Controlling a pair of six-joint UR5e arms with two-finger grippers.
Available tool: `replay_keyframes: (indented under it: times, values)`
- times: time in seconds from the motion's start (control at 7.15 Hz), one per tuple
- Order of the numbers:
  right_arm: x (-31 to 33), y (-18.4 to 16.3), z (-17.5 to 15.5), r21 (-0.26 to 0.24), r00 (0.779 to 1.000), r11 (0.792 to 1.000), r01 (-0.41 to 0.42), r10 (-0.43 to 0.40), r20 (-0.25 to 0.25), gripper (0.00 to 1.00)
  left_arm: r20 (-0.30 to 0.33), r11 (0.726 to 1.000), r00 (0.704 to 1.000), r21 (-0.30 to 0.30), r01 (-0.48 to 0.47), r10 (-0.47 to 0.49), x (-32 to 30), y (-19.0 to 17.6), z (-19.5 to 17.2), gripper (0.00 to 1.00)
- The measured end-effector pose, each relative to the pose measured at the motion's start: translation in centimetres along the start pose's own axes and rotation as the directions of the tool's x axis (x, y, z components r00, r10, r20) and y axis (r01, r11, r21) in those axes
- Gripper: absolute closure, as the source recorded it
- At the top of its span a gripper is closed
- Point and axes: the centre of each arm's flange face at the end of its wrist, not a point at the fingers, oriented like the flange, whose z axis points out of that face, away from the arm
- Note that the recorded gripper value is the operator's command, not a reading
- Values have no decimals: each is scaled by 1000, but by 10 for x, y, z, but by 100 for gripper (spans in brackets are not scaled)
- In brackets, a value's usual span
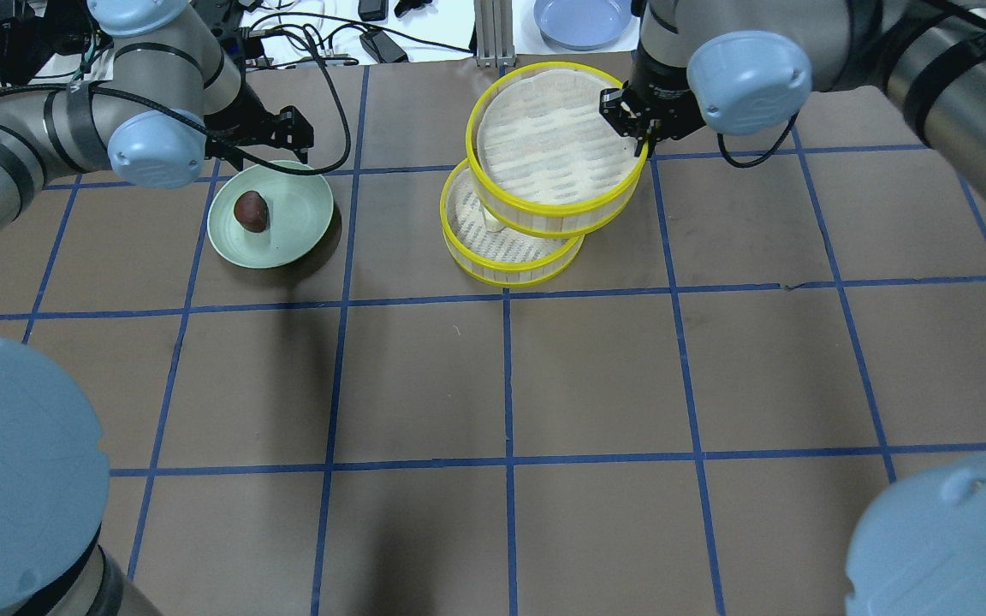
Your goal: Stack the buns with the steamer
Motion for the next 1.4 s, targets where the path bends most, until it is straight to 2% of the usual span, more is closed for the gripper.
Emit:
replay_keyframes:
  times: [0.28, 0.56, 0.7, 0.84, 0.98, 1.12, 1.4]
  values:
    - [-21, 1, 29, -15, 999, 999, -32, 32, 1, 98, 32, 997, 997, -45, -65, 67, -39, 0, 29, 0]
    - [-25, -2, 53, -37, 999, 998, -48, 48, -6, 98, 28, 995, 998, -79, -57, 60, -60, 6, 66, 1]
    - [-27, -2, 61, -46, 999, 998, -53, 52, -9, 98, 18, 995, 999, -90, -49, 51, -62, 9, 81, 16]
    - [-29, -1, 66, -53, 998, 997, -56, 55, -11, 98, 5, 994, 999, -100, -45, 45, -62, 10, 92, 49]
    - [-32, 2, 70, -58, 998, 997, -59, 58, -13, 98, -2, 993, 999, -108, -41, 41, -61, 11, 100, 92]
    - [-36, 4, 73, -62, 998, 996, -60, 59, -15, 98, -6, 993, 999, -112, -37, 36, -61, 12, 103, 100]
    - [-39, 5, 77, -62, 998, 996, -58, 58, -15, 98, -4, 994, 1000, -106, -27, 27, -62, 10, 103, 100]
